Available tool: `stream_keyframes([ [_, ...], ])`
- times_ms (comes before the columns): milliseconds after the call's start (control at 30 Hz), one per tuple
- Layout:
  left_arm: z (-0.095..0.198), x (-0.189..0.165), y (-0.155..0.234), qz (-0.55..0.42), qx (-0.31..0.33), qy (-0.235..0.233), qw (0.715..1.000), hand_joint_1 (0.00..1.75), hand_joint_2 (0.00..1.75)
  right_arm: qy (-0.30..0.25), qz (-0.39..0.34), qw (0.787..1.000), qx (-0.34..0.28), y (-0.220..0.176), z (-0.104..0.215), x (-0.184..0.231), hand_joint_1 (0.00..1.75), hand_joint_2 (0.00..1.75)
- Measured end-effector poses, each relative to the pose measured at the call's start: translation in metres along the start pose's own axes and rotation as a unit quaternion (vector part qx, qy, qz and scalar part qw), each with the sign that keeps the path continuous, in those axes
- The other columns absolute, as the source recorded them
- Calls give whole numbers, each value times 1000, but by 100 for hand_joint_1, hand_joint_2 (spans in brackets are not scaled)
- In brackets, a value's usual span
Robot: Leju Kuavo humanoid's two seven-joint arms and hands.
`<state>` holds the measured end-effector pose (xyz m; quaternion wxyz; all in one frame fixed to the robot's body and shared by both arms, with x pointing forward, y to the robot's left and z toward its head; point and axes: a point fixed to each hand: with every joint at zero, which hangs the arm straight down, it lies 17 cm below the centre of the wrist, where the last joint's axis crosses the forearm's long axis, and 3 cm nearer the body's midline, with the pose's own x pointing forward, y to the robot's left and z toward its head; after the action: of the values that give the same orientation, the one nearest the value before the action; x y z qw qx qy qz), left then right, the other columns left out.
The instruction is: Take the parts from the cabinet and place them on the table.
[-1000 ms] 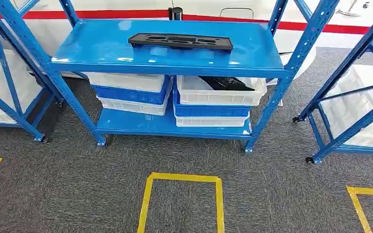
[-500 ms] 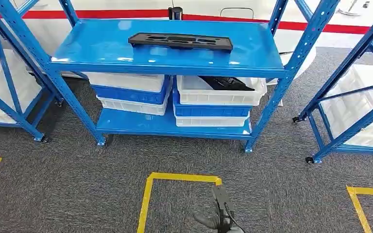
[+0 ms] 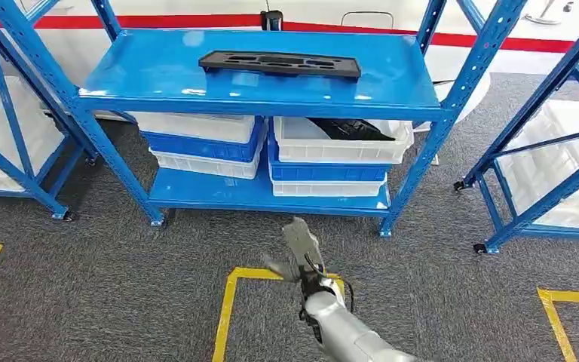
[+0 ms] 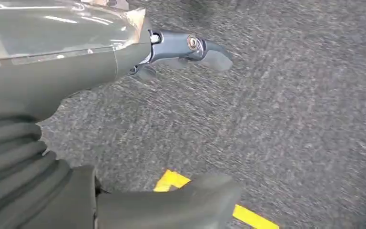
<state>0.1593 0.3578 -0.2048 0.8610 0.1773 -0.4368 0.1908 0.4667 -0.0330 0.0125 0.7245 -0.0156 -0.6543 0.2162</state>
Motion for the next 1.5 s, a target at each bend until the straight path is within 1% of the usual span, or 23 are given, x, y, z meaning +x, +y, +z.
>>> stream_keyframes([
  [100, -1, 4, -3, -1, -3, -8, 1000, 0, 0, -77, 19, 997, -17, -6, -17, 56, 0, 175],
  [167, -2, 5, -6, 1, -6, -12, 1000, 0, 0, -132, 33, 990, -29, -11, -25, 95, 0, 175],
  [267, -4, 10, -12, 4, -11, -18, 1000, 0, 0, -220, 53, 973, -50, -21, -33, 162, 0, 175],
  [367, -7, 15, -21, 8, -19, -21, 1000, 0, 0, -282, 76, 954, -69, -32, -37, 219, 0, 175],
  [600, -12, 19, -36, 13, -28, -15, 999, 0, 0, -352, 97, 926, -89, -43, -32, 298, 0, 175],
  [767, -16, 19, -48, 10, -36, 0, 999, 0, 0, -400, 103, 906, -92, -43, -18, 355, 0, 175],
  [933, -21, 22, -66, 4, -53, 16, 998, 0, 0, -437, 110, 888, -95, -44, 1, 408, 0, 175],
  [1067, -24, 26, -77, 2, -65, 24, 998, 0, 0, -450, 128, 881, -75, -25, 12, 432, 0, 175],
  [1300, -26, 29, -87, -12, -76, 27, 997, 0, 0, -441, 189, 877, -29, 18, 18, 442, 0, 175],
  [1400, -26, 29, -86, -16, -76, 27, 997, 0, 0, -427, 229, 874, -23, 30, 14, 438, 0, 175],
  [1500, -26, 28, -85, -18, -75, 26, 997, 0, 0, -407, 267, 873, -28, 33, 5, 430, 0, 175],
])
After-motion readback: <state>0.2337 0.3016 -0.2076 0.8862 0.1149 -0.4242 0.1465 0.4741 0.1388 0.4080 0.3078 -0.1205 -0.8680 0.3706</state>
